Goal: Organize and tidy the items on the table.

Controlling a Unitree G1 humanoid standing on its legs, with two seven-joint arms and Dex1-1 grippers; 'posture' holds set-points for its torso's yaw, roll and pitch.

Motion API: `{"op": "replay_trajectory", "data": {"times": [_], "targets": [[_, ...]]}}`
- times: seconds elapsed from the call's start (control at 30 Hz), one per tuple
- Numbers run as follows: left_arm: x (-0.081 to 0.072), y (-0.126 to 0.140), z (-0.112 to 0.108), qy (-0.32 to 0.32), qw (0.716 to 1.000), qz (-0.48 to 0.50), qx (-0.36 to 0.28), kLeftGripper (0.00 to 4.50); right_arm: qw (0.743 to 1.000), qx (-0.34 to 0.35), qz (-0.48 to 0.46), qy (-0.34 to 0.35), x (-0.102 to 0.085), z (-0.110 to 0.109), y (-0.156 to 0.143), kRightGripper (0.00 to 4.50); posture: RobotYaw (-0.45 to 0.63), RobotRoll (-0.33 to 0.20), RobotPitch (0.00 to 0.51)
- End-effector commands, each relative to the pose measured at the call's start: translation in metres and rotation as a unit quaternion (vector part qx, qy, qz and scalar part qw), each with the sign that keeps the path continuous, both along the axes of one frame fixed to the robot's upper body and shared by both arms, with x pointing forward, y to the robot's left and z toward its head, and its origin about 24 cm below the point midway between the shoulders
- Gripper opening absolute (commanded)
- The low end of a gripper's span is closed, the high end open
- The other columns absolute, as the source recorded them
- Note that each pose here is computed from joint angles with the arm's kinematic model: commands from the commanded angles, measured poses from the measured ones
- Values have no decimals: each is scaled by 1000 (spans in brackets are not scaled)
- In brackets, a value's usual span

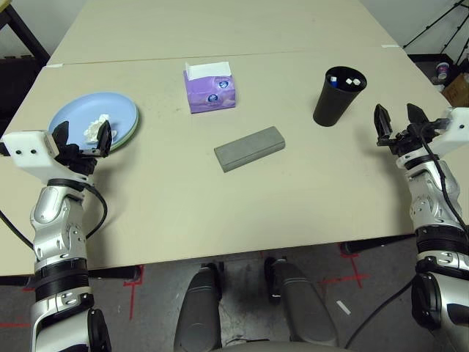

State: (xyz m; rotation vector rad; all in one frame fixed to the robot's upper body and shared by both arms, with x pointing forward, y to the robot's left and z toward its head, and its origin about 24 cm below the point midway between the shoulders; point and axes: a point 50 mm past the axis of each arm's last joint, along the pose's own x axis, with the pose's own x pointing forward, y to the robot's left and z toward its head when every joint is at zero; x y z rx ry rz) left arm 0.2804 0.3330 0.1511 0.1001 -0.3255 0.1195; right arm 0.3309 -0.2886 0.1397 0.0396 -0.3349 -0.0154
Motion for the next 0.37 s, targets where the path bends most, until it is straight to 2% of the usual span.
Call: {"op": "replay_trajectory", "data": {"times": [0.03,0.17,0.37], "targets": [[-3,9,2,-7,999,30,-12,4500,1000,-1,-17,6,-5,-1,-6,4442,-69,0,170],[-2,11,8,-22,999,47,-14,4500,1000,-3,-9,10,-4,0,-3,4442,-70,0,170],[-1,12,4,-7,999,41,-16,4500,1000,-8,13,12,-2,1,4,4442,-87,0,178]]}}
